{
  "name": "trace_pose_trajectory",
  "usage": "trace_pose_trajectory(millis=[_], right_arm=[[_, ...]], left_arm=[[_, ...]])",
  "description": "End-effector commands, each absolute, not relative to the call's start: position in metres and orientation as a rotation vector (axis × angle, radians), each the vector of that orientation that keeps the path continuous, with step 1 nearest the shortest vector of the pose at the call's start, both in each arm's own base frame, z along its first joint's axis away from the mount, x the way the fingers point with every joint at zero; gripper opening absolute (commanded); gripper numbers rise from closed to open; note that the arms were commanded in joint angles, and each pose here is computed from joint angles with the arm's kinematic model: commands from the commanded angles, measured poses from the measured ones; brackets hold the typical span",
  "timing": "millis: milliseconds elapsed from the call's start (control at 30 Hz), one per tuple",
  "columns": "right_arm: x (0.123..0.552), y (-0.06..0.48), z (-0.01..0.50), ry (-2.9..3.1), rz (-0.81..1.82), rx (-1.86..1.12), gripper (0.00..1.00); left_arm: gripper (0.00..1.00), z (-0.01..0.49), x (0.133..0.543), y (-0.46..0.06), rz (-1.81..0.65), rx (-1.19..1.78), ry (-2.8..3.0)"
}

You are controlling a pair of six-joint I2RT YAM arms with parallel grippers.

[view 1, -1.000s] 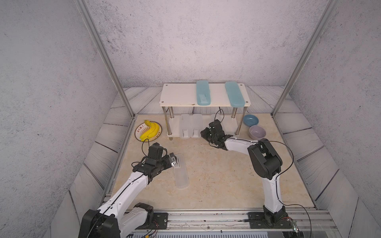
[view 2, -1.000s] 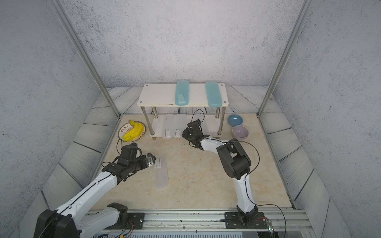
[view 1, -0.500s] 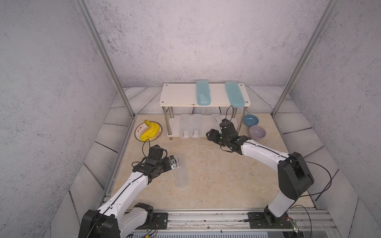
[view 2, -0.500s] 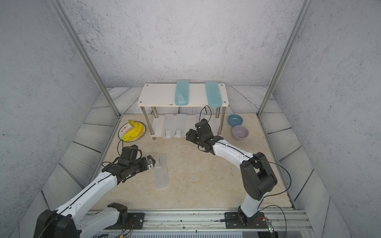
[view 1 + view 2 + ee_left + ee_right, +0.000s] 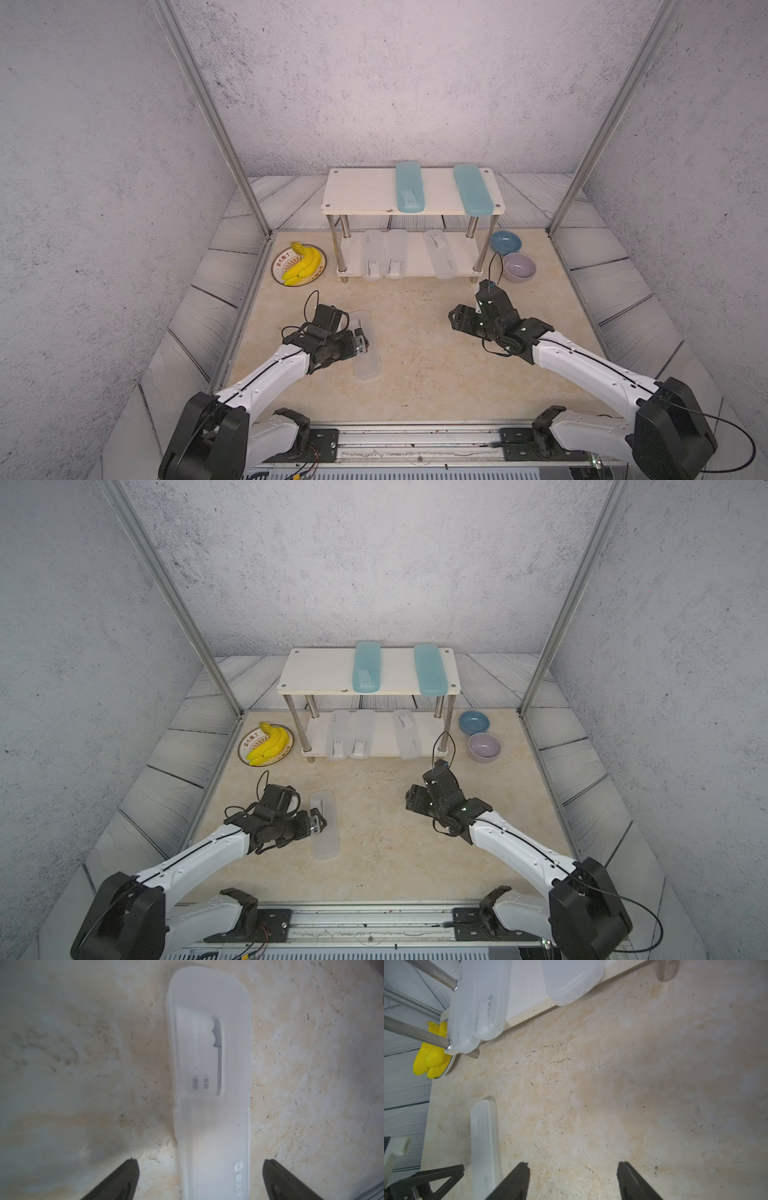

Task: Place the pencil cases on the shelf according to color
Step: Move the pencil case to the center of the board, then pick up the pencil case from the center of the board.

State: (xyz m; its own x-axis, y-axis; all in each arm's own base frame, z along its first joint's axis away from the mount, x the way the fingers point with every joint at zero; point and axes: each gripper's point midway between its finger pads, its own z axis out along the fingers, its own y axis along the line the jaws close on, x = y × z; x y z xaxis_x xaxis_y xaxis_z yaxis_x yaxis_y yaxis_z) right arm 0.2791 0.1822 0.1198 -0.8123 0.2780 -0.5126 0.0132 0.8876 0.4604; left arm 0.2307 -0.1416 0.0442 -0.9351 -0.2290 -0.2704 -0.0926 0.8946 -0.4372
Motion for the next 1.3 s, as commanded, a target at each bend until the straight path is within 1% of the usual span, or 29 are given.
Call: trace_pose_trajectory(millis=[0, 233, 367, 433, 533, 600, 667, 700, 800, 900, 967, 1067, 1167, 1267], right_arm=[[0.269, 0.173, 0.111, 2.487, 0.54, 0.185, 0.73], [0.262, 0.18, 0.102, 2.525, 0.572, 0.161, 0.73], [0.26, 0.195, 0.101, 2.55, 0.581, 0.099, 0.73], [0.259, 0.206, 0.1, 2.567, 0.571, 0.037, 0.73], [0.255, 0.23, 0.101, 2.597, 0.552, -0.095, 0.78], [0.25, 0.251, 0.099, 2.62, 0.53, -0.188, 0.84], [0.244, 0.271, 0.096, 2.64, 0.504, -0.255, 0.88], [0.241, 0.281, 0.093, 2.655, 0.484, -0.278, 0.9], [0.231, 0.313, 0.083, 2.703, 0.454, -0.332, 0.91], [0.221, 0.344, 0.076, 2.738, 0.431, -0.389, 0.92], [0.214, 0.363, 0.074, 2.753, 0.406, -0.449, 0.92], [0.204, 0.385, 0.065, 2.786, 0.333, -0.527, 0.92], [0.199, 0.401, 0.057, 2.813, 0.275, -0.602, 0.92], [0.195, 0.413, 0.052, 2.832, 0.249, -0.659, 0.93]], left_arm=[[1.0, 0.057, 0.24, -0.167, -0.684, -0.154, 2.718], [1.0, 0.071, 0.255, -0.208, -0.756, -0.067, 2.666], [1.0, 0.082, 0.264, -0.227, -0.722, -0.005, 2.682], [0.99, 0.09, 0.268, -0.226, -0.677, 0.005, 2.659], [0.99, 0.109, 0.275, -0.202, -0.535, -0.045, 2.592], [0.98, 0.125, 0.28, -0.173, -0.382, -0.076, 2.521], [0.98, 0.137, 0.285, -0.141, -0.28, -0.136, 2.461], [0.99, 0.141, 0.288, -0.124, -0.267, -0.191, 2.442], [0.98, 0.14, 0.297, -0.077, -0.279, -0.399, 2.419], [0.98, 0.142, 0.307, -0.044, -0.233, -0.521, 2.401], [0.98, 0.142, 0.312, -0.028, -0.214, -0.593, 2.4], [0.99, 0.142, 0.326, -0.017, -0.265, -0.662, 2.381], [0.99, 0.152, 0.339, -0.015, -0.288, -0.681, 2.364], [0.98, 0.165, 0.346, -0.006, -0.254, -0.689, 2.331]])
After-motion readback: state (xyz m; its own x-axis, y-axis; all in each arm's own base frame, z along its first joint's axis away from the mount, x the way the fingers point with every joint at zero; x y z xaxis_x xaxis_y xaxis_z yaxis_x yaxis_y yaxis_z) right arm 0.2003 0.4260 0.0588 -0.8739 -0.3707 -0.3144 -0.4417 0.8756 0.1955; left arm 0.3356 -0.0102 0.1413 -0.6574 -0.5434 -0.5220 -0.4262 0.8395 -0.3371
